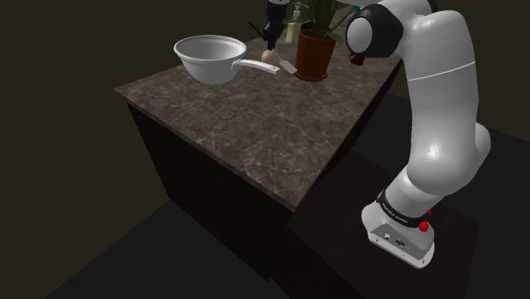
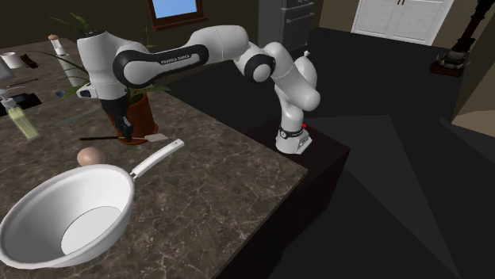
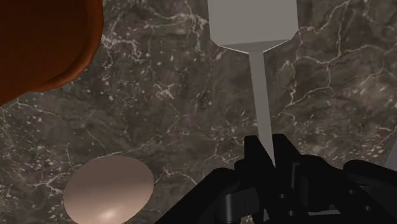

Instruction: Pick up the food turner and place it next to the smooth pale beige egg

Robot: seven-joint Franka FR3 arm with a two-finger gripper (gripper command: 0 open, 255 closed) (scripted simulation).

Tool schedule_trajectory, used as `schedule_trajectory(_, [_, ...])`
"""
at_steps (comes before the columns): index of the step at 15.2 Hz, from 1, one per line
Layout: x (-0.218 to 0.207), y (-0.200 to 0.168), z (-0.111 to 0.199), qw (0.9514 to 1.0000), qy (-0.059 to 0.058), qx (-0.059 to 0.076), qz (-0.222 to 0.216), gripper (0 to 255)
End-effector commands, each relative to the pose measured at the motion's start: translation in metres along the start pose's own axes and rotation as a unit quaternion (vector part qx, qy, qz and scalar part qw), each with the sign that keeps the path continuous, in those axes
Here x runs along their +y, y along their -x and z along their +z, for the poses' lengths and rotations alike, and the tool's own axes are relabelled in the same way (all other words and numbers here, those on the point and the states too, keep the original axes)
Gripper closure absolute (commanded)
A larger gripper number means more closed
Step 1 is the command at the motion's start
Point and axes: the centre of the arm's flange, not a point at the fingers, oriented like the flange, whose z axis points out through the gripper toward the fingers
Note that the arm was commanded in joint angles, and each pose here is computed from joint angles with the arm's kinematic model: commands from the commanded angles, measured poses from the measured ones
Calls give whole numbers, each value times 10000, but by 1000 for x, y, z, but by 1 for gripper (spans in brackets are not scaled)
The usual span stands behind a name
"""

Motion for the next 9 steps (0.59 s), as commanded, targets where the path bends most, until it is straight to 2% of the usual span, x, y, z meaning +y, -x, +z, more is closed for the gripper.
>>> schedule_trajectory(1, [3,-4,9,10000,-1,4,-5,255])
schedule_trajectory(9, [3,-2,51,10000,-1,4,-5,255])
